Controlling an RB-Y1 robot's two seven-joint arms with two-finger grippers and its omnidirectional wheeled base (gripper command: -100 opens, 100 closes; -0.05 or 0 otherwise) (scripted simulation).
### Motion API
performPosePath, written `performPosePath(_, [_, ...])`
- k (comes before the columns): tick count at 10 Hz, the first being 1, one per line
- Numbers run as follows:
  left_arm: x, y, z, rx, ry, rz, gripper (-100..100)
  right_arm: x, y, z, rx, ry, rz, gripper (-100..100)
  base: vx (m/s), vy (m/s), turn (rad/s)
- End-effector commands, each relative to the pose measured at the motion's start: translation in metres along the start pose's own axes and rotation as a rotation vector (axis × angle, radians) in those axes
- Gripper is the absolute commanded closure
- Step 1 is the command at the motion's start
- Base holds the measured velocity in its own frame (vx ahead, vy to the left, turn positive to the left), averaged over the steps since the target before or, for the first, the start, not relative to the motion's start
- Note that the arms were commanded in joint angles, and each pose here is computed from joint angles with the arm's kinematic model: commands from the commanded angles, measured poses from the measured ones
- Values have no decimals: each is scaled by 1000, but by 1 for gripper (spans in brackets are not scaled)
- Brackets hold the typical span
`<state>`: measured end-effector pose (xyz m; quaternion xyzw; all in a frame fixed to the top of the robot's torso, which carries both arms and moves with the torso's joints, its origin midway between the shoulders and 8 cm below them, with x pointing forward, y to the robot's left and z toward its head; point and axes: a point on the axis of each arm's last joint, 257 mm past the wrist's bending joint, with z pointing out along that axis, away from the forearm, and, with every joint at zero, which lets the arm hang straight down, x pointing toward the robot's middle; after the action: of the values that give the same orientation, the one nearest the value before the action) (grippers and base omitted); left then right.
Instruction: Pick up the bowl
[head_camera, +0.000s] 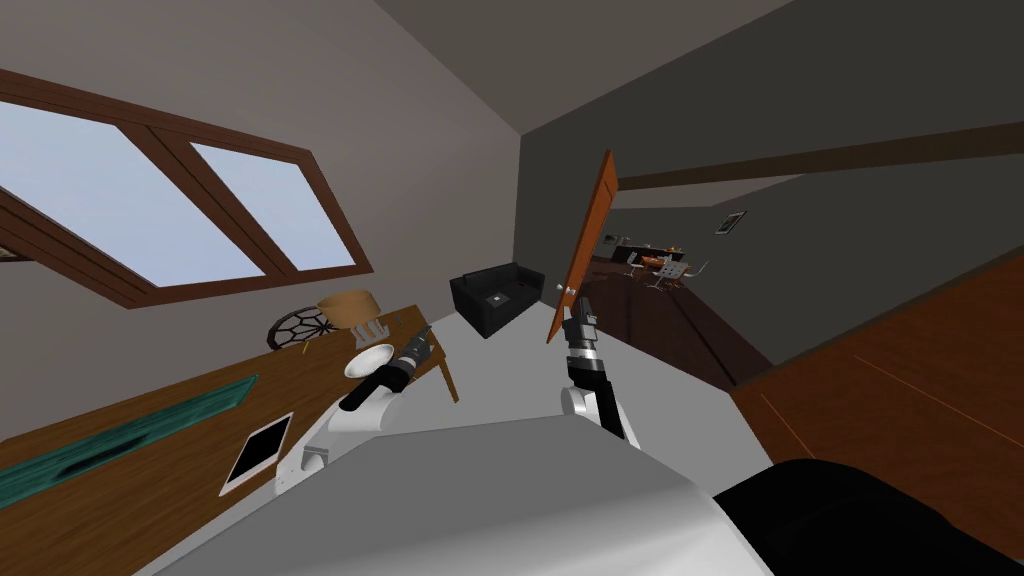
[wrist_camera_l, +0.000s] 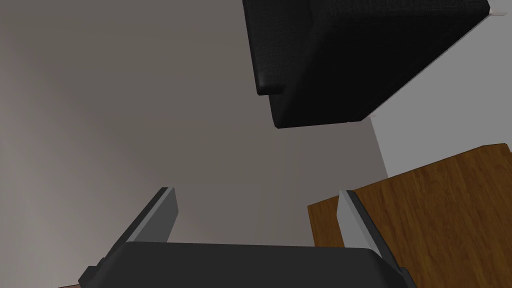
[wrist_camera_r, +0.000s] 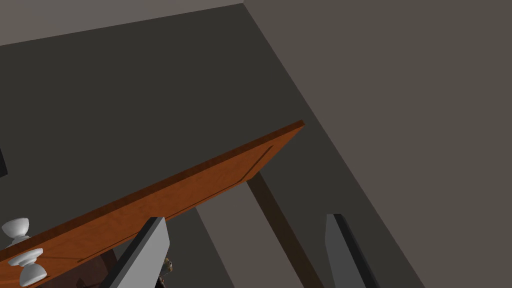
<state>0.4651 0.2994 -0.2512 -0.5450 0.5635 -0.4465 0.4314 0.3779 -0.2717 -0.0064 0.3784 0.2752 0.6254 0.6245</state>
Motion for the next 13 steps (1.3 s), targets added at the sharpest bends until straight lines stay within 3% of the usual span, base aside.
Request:
performPosePath(1, [-6, 18, 6, -63, -5, -2, -100, 0, 0, 0, 0, 0, 0, 0, -23, 28, -60])
performPosePath(7, [-28, 67, 15, -250, -32, -8, -100, 0, 0, 0, 0, 0, 0, 0, -19, 35, -47])
performPosePath(13, [-54, 111, 13, -434, -71, -19, -100, 0, 0, 0, 0, 0, 0, 0, -3, 55, -36])
